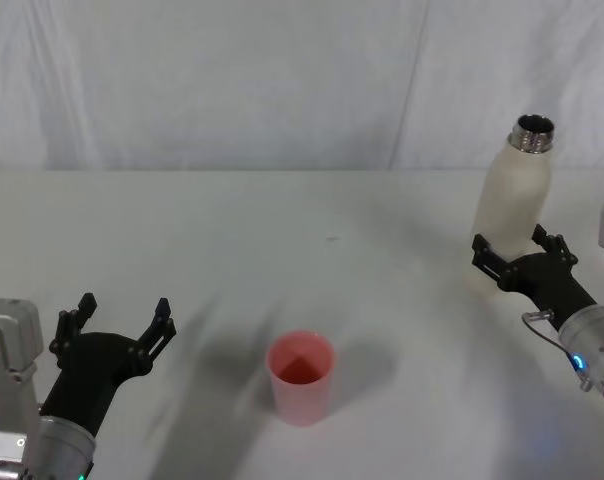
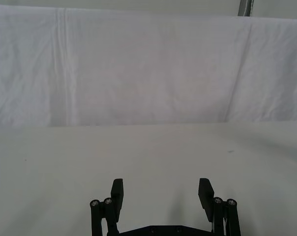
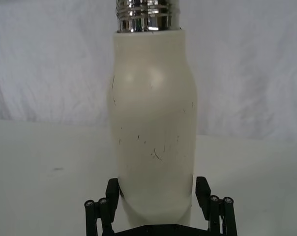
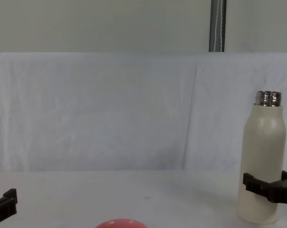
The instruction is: Grasp the thermos with one hand and pour water into the cup lid.
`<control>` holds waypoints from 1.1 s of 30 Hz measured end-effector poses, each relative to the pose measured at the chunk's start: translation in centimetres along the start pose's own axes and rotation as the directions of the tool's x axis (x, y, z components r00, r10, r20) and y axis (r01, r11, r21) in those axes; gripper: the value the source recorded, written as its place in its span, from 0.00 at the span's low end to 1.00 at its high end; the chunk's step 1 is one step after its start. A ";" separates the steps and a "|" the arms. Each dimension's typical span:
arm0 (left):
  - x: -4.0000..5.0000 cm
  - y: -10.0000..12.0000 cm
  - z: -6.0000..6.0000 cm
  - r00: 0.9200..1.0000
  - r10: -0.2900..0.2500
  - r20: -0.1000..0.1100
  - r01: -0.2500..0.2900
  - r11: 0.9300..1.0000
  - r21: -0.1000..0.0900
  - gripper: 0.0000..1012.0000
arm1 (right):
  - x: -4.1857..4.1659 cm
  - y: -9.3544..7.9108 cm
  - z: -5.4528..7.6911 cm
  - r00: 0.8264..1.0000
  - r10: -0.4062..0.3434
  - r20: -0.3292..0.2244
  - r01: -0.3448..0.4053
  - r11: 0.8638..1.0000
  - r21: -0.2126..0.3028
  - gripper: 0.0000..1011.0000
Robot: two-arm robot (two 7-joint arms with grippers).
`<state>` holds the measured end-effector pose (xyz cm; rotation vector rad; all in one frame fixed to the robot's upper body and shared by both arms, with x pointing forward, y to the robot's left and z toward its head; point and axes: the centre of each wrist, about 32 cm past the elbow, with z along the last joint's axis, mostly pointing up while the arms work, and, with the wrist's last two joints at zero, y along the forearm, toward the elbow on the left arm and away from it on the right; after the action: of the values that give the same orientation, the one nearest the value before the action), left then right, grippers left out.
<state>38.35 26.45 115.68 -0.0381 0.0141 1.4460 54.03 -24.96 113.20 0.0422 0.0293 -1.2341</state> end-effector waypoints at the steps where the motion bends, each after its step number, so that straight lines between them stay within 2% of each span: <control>1: 0.00 0.0 0.0 1.000 0.000 0.000 0.000 1.000 0.000 0.99 | 0.01 0.1 -0.1 1.000 0.000 0.000 0.000 1.000 -0.002 0.99; 33: 0.00 0.0 0.0 1.000 0.000 0.000 0.000 1.000 0.000 0.99 | -0.11 2.3 0.1 1.000 0.009 0.020 -0.009 1.000 0.000 0.99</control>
<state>38.35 26.45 115.68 -0.0380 0.0140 1.4461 56.19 -24.09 113.34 0.0303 0.0117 -1.2253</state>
